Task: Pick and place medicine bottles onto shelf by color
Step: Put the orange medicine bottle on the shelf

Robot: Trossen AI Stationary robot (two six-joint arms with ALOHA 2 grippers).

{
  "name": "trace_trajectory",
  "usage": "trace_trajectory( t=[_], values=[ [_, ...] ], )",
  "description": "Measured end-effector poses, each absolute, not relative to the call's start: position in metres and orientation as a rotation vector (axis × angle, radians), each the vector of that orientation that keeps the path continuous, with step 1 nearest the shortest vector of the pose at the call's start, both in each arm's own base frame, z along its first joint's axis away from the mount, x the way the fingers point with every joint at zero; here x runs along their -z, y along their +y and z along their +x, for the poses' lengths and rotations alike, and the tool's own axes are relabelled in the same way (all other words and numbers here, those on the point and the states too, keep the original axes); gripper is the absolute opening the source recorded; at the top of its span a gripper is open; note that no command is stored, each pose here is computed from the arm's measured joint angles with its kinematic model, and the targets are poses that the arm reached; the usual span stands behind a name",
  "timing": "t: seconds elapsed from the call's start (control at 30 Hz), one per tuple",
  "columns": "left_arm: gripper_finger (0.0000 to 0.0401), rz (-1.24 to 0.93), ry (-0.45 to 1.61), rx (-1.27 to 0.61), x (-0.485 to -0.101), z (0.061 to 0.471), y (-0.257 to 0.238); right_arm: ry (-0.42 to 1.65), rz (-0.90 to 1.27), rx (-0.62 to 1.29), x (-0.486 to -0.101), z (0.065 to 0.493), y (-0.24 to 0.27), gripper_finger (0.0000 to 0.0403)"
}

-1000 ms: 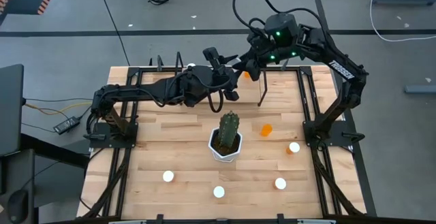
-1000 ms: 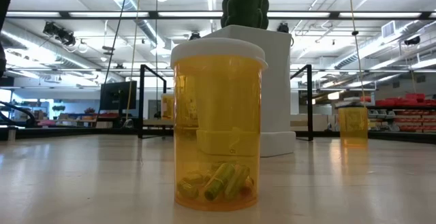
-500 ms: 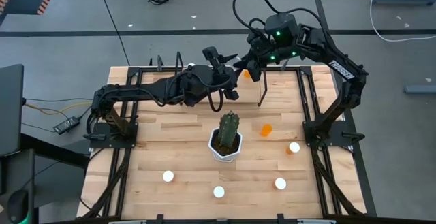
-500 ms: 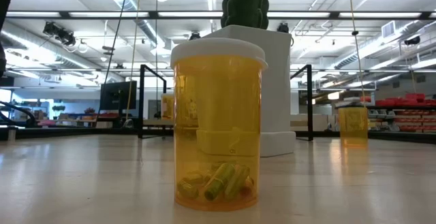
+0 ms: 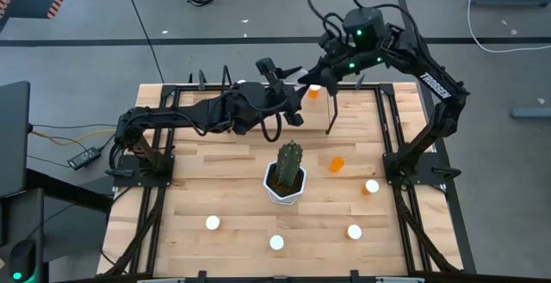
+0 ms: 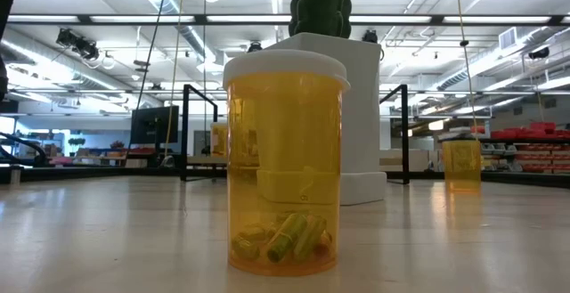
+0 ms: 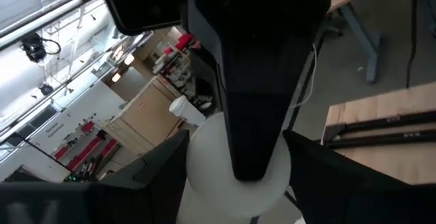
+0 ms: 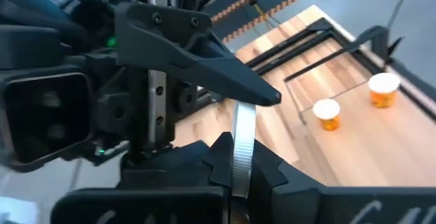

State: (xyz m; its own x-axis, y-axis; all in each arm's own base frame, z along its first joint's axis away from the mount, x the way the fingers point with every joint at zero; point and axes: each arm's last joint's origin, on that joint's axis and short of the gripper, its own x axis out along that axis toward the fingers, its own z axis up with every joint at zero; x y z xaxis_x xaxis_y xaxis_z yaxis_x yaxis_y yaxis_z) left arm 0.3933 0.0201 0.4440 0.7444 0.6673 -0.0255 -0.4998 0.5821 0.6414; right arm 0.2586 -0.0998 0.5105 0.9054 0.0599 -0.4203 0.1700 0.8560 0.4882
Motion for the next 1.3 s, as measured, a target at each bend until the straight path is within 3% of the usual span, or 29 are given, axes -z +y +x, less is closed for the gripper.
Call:
trace_trajectory(
  t=[0.6,1.3],
  values=[
    [0.0243,0.794,0.013,-0.767,-0.477,0.389,-0.003,0.297,0.690,-0.326,-0.536,0.246,-0.112,0.0020],
    [0.0233,0.772,-0.061,-0.739,-0.482,0.388,-0.015,0.289,0.711,-0.330,-0.537,0.248,-0.112,0.0020]
  ],
)
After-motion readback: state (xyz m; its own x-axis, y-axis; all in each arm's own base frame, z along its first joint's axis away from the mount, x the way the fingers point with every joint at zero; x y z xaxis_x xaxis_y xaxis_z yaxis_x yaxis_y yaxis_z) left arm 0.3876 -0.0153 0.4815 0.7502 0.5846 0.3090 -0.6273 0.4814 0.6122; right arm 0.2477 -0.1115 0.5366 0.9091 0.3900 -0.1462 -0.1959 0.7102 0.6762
